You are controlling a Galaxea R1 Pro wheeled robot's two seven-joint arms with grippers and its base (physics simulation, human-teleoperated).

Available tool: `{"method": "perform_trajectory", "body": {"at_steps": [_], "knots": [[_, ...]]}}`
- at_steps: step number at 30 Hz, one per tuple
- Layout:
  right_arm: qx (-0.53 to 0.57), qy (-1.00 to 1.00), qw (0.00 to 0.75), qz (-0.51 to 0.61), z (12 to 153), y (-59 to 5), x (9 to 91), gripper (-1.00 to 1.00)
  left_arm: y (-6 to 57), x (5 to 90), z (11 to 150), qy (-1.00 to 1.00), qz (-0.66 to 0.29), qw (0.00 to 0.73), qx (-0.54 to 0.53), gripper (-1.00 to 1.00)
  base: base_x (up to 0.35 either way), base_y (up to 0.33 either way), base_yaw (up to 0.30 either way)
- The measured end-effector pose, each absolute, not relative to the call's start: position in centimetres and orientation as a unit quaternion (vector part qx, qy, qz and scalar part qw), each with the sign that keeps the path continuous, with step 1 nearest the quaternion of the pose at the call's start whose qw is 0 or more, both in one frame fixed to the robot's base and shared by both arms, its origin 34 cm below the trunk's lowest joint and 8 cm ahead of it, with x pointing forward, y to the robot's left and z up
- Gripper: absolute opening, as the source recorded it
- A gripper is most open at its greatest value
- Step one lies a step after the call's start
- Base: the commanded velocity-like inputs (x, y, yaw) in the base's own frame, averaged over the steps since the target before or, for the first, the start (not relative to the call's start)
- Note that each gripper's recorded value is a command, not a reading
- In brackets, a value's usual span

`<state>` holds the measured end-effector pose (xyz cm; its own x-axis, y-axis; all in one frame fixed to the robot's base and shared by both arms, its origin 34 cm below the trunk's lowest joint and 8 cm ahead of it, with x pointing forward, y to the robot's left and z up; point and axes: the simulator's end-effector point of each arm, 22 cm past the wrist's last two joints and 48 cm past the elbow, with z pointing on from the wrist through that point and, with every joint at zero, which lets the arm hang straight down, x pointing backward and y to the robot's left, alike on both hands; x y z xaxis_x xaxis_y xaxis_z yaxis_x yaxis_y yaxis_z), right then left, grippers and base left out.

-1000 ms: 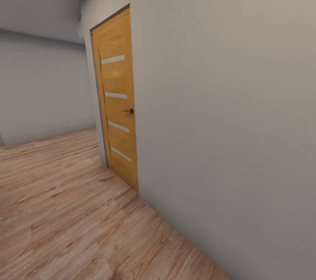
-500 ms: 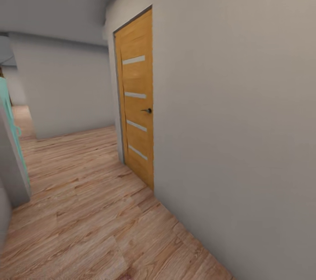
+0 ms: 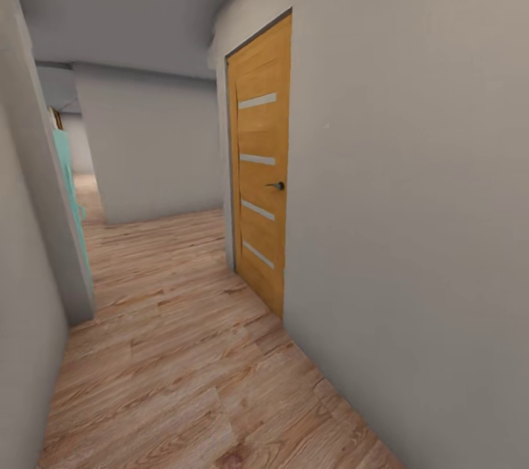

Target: Move the two storage containers from the living room to the garage. In the garage, place one container on the floor and stack the other container on top of it (either order is fine).

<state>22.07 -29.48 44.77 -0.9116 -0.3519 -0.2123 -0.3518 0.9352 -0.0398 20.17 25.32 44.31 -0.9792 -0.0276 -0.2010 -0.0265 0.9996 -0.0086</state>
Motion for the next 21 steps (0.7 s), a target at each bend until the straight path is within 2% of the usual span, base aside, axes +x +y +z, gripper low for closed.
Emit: {"method": "perform_trajectory", "body": {"at_steps": [21], "knots": [[-0.18, 0.978, 0.109, -0.001, 44.78, -29.49, 22.07, 1.0, 25.34, 20.13, 44.32, 0.995, -0.003, 0.101, -0.014, 1.0, 0.308, 0.0, 0.27]]}}
